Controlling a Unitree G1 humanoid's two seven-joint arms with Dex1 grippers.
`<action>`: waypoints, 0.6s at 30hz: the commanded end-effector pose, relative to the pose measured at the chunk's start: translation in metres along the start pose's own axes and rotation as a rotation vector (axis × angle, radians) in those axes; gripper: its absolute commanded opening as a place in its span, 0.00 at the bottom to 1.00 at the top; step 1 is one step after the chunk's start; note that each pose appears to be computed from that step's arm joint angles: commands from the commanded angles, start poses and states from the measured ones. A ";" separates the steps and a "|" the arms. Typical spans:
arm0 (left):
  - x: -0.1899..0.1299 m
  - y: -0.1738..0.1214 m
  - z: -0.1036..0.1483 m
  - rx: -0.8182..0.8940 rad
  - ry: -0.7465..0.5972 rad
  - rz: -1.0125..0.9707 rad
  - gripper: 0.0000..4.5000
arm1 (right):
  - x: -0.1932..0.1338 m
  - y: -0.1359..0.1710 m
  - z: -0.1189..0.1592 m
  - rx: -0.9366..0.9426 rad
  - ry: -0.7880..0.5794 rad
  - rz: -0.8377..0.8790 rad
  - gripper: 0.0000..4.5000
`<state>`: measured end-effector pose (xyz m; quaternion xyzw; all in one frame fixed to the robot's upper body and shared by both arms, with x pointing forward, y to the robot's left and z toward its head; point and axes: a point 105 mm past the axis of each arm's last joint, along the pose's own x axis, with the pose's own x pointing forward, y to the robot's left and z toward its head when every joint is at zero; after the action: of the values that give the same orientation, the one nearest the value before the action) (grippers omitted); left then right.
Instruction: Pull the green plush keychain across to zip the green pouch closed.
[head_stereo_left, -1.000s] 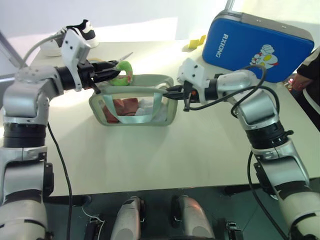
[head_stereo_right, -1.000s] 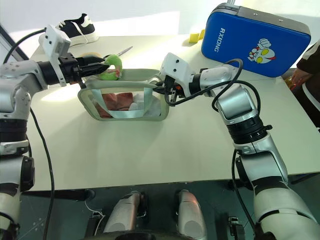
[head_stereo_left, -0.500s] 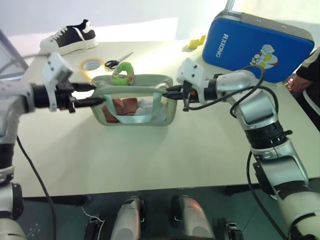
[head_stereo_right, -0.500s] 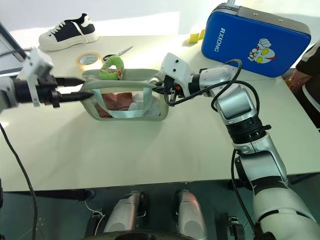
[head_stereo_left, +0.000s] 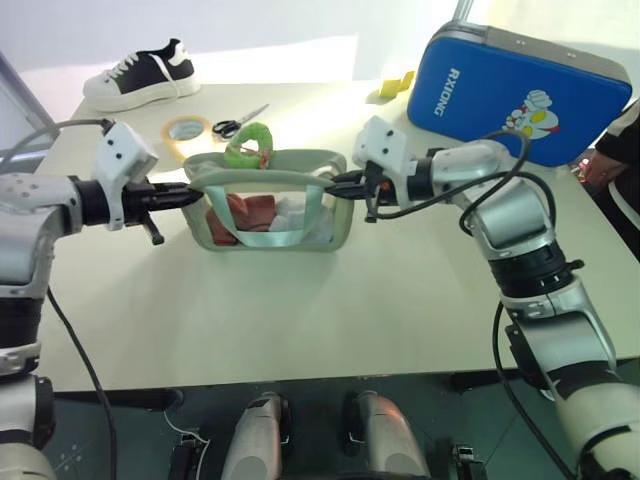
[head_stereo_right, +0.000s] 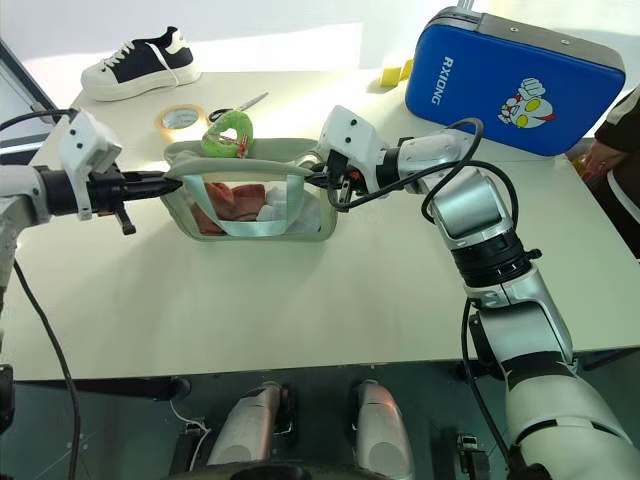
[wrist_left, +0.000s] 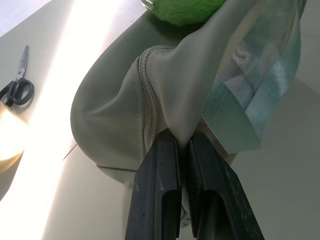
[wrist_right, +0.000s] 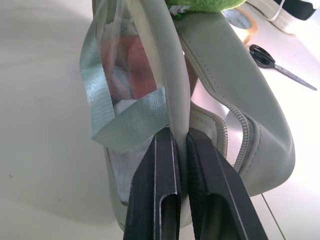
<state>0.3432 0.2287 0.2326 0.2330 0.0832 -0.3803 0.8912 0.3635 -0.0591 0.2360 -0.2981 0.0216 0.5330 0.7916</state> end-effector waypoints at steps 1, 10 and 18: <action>0.002 0.002 0.009 0.051 -0.018 0.012 0.00 | -0.004 0.003 0.019 -0.014 -0.037 0.060 0.36; 0.005 -0.001 0.010 0.075 -0.020 -0.009 0.00 | -0.029 -0.037 0.094 0.276 -0.345 0.138 0.68; 0.008 -0.002 0.015 0.081 -0.036 -0.020 0.00 | 0.044 -0.066 0.089 0.357 -0.275 -0.064 0.68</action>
<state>0.3472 0.2194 0.2347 0.2506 0.0707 -0.3924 0.8821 0.4104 0.0055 0.3082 -0.0631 0.0251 0.5451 0.8356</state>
